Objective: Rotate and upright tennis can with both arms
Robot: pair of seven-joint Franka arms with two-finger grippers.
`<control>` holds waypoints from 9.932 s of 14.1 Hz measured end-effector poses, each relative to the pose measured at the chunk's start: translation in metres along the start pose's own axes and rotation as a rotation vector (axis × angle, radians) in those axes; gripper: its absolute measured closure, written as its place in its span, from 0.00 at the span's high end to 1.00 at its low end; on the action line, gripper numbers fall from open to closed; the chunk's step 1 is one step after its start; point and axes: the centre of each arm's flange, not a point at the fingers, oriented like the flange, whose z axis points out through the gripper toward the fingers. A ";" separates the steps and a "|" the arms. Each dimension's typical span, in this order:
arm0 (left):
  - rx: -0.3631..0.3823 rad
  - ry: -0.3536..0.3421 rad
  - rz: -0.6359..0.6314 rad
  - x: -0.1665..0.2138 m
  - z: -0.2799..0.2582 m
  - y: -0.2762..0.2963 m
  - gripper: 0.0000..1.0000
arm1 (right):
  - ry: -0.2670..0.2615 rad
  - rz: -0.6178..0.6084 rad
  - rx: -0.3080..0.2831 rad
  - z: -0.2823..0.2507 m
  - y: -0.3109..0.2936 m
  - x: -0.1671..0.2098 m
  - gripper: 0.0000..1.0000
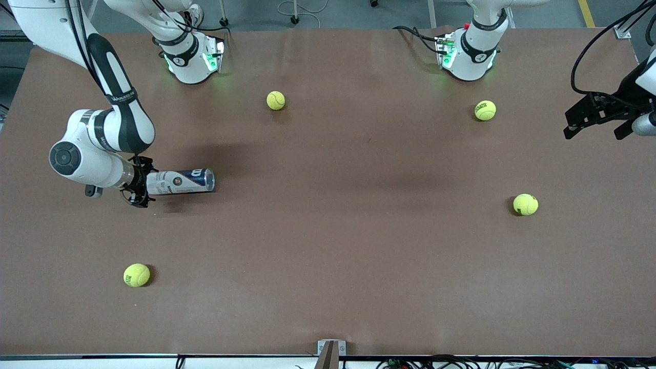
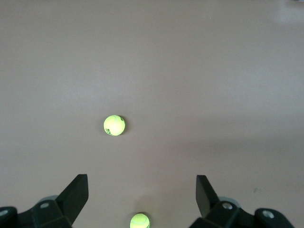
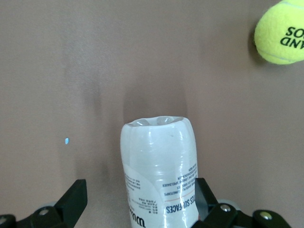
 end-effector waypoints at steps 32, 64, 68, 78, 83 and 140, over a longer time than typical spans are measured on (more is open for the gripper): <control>0.000 -0.002 0.001 0.000 0.001 0.001 1.00 | 0.012 -0.020 0.012 0.045 0.017 -0.033 0.66; 0.000 -0.003 0.002 0.000 0.001 0.001 1.00 | -0.088 0.027 0.165 -0.029 0.043 -0.562 0.70; 0.000 -0.003 0.002 0.000 0.001 0.001 1.00 | -0.102 0.031 0.185 -0.024 0.045 -0.596 0.70; 0.000 -0.003 0.002 0.000 0.001 0.001 1.00 | -0.046 -0.034 0.226 0.020 0.056 -0.618 0.70; 0.000 -0.004 0.002 0.000 0.001 0.001 1.00 | -0.030 -0.090 0.254 0.031 0.059 -0.623 0.72; -0.984 -0.308 -0.298 -0.053 0.449 0.112 0.98 | 0.070 -1.486 0.042 -0.281 -0.028 -0.028 1.00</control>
